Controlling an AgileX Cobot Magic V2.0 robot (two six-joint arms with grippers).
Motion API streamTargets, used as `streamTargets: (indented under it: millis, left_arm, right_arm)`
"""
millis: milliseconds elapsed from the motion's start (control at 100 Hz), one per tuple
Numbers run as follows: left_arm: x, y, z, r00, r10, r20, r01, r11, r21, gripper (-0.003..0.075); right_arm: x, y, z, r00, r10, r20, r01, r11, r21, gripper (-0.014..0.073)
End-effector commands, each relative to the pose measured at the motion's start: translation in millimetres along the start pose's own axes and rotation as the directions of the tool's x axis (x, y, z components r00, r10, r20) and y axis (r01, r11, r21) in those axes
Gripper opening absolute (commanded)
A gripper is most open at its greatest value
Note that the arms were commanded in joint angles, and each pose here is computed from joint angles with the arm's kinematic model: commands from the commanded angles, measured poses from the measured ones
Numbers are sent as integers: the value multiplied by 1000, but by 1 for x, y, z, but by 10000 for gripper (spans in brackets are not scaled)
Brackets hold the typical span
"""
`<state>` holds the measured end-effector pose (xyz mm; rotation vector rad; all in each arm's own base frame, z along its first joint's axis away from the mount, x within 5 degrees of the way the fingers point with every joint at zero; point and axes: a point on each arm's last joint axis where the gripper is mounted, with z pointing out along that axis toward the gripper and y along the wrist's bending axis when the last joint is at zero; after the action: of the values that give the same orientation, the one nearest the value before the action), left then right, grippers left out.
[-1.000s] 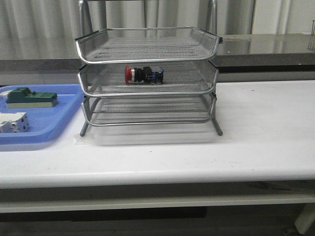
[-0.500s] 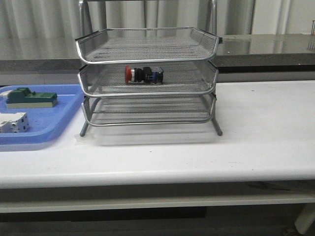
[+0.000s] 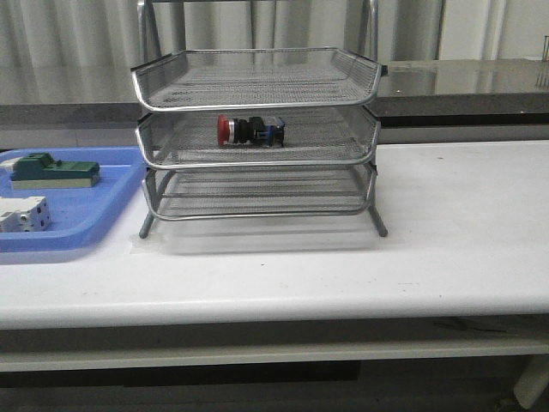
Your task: Place button on rack with both arms
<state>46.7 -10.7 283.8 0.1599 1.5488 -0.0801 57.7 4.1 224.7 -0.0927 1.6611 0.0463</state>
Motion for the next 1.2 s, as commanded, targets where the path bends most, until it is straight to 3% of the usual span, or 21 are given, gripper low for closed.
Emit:
streamTargets:
  millis: [0,240,530,1190]
  left_arm:
    - [-15,2,-1,996,-22,89,24,999,-21,-20]
    - [-15,2,-1,996,-22,89,24,999,-21,-20]
    - [-15,2,-1,996,-22,89,24,999,-21,-20]
    - [-15,2,-1,996,-22,89,24,999,-21,-20]
  right_arm:
    - [-2,1,0,993,9,117,-8,1000,-8,-56]
    - [24,2,1,991,48,123,-46,999,-19,-56]
    - [20,0,0,985,29,173,-33,999,24,-56]
    - [21,0,0,986,29,166,-34,999,29,-56]
